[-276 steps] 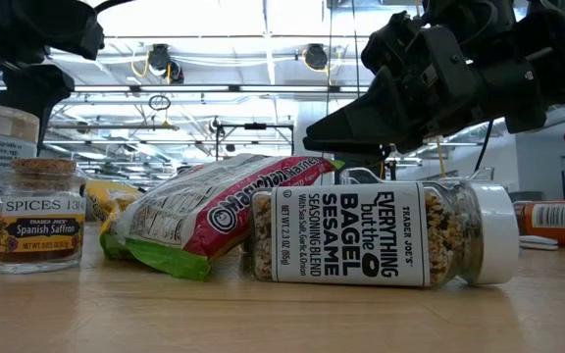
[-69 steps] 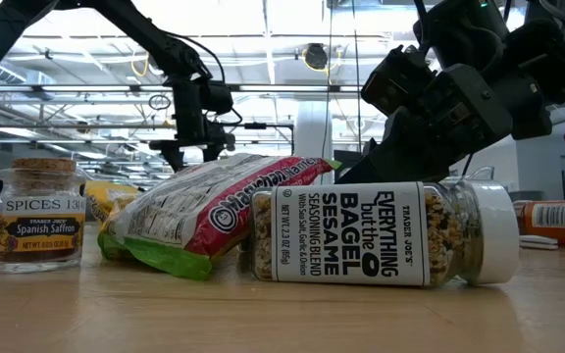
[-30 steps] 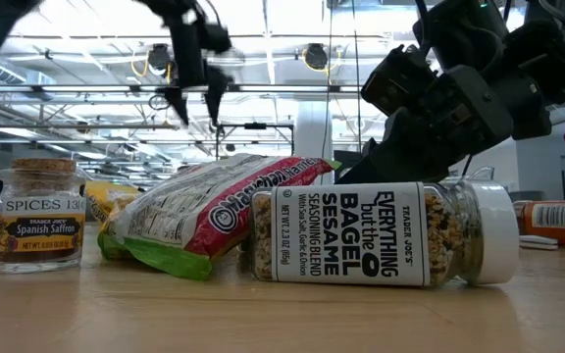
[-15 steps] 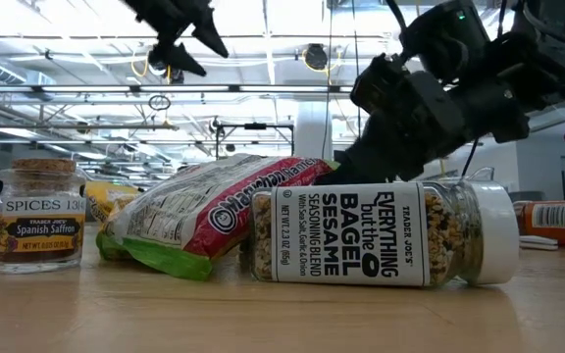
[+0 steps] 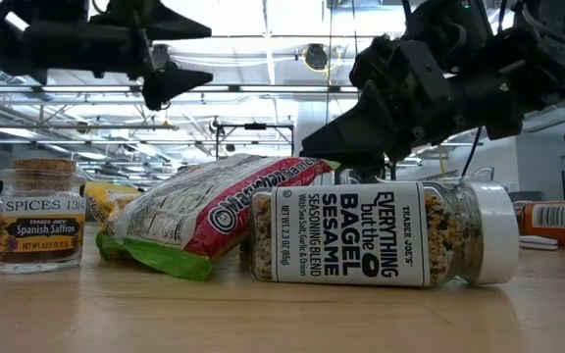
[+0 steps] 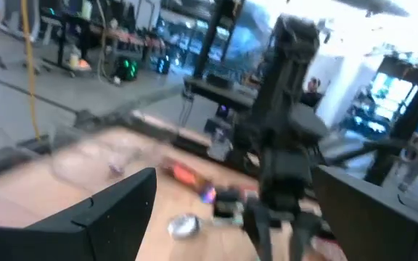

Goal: Pick & Place Food Item
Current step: Put the yellow noodle pack into the middle transparent bin

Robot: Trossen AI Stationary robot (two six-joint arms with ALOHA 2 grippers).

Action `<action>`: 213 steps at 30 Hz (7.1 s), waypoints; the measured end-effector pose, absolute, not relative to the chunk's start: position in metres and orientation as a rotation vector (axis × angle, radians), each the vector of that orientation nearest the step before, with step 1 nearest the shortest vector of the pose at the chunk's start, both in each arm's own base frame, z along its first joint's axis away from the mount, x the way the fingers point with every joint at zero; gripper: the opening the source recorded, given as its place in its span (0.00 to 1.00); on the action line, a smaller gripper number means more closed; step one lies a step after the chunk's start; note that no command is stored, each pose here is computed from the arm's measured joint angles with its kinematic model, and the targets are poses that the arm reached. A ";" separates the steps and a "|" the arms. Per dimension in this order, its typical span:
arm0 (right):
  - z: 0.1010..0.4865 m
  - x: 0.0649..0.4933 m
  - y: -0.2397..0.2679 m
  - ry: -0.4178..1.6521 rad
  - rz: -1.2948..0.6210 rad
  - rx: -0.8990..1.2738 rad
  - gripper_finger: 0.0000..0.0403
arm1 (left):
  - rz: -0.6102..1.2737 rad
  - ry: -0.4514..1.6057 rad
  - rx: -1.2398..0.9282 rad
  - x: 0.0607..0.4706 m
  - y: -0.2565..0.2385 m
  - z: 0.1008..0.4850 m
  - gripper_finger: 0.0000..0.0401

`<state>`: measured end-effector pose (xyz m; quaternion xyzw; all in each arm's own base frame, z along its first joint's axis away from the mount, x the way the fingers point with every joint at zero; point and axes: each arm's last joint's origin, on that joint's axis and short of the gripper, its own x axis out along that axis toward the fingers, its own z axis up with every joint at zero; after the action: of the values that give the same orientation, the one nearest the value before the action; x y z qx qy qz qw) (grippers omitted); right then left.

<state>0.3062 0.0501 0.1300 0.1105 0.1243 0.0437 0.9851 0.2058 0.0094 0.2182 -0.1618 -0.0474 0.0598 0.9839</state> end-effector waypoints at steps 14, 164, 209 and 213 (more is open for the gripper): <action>0.148 0.312 0.004 0.075 -0.038 0.168 0.28 | 0.070 0.079 -0.161 0.227 -0.008 0.186 0.94; 0.160 0.287 -0.019 0.403 0.059 -0.029 0.28 | 0.247 1.012 0.115 0.333 0.221 0.351 0.00; 0.148 0.273 -0.029 0.382 -0.056 -0.005 0.28 | 0.239 1.072 0.005 0.350 0.274 0.285 0.00; 0.148 0.273 -0.029 0.382 -0.055 -0.006 0.28 | 0.238 1.074 0.004 0.350 0.274 0.284 0.00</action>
<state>0.2734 -0.0292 0.1480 -0.0031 0.1897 -0.0274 0.9814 0.3499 0.2740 0.2838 0.0021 0.5102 0.1131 0.8526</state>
